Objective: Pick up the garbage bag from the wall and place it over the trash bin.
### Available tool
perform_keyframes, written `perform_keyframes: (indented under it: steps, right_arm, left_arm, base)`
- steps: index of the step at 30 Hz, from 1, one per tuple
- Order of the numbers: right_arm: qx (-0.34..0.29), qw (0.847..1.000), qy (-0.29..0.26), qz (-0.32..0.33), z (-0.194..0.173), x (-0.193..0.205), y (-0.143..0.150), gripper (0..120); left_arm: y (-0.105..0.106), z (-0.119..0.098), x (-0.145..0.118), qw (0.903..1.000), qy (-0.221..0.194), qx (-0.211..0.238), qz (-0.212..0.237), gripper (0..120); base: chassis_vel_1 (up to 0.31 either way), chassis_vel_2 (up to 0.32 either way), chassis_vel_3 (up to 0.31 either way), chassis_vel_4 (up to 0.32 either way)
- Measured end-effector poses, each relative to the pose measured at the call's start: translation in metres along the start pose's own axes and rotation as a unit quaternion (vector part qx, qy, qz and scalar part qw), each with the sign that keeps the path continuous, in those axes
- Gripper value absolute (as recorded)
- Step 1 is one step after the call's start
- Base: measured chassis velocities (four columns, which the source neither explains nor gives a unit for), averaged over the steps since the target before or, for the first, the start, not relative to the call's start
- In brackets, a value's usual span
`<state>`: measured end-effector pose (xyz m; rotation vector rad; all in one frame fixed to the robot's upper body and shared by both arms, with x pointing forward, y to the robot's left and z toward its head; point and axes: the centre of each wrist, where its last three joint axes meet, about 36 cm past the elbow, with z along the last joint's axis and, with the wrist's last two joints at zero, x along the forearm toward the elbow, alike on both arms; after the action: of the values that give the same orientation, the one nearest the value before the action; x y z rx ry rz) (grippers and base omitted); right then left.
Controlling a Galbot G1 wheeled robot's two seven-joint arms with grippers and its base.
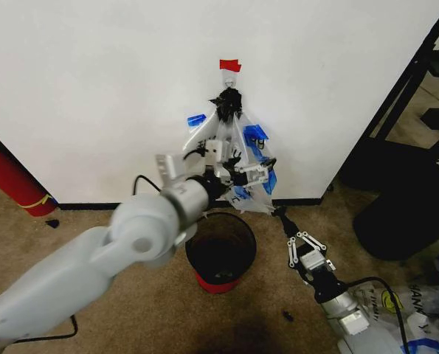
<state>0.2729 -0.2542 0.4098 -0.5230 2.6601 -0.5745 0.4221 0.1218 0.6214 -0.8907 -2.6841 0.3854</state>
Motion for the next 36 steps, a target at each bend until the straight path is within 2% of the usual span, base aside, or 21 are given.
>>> perform_keyframes:
  steps: [9,15,21,26,32,36]
  right_arm:
    - [0.001,1.000,-0.004,-0.001,-0.003,0.002,-0.002,0]
    - [0.001,1.000,-0.004,-0.002,-0.001,0.002,-0.003,0]
    - [0.000,1.000,-0.003,-0.003,0.003,0.000,-0.004,0]
    - [0.001,1.000,-0.004,-0.004,0.004,-0.001,-0.005,0]
    - [0.000,1.000,-0.001,-0.005,0.004,0.001,-0.005,0]
    - [-0.002,1.000,-0.002,-0.003,0.002,0.002,-0.006,0]
  left_arm:
    - [0.022,0.008,-0.028,0.9963,0.018,-0.046,-0.071,95]
    - [0.028,0.008,-0.021,0.9920,0.032,-0.074,-0.097,93]
    - [0.024,0.012,-0.011,0.9915,0.035,-0.085,-0.093,91]
    - [0.022,0.018,-0.018,0.9918,0.044,-0.080,-0.089,89]
    - [0.021,0.018,-0.030,0.9923,0.047,-0.072,-0.089,77]
    - [0.022,0.018,-0.034,0.9918,0.054,-0.066,-0.095,57]
  base:
    - [0.000,0.000,0.000,0.000]
    - [0.000,0.000,0.000,0.000]
    - [0.000,0.000,0.000,0.000]
    - [0.000,0.000,0.000,0.000]
    - [0.000,0.000,0.000,0.000]
    - [0.000,0.000,0.000,0.000]
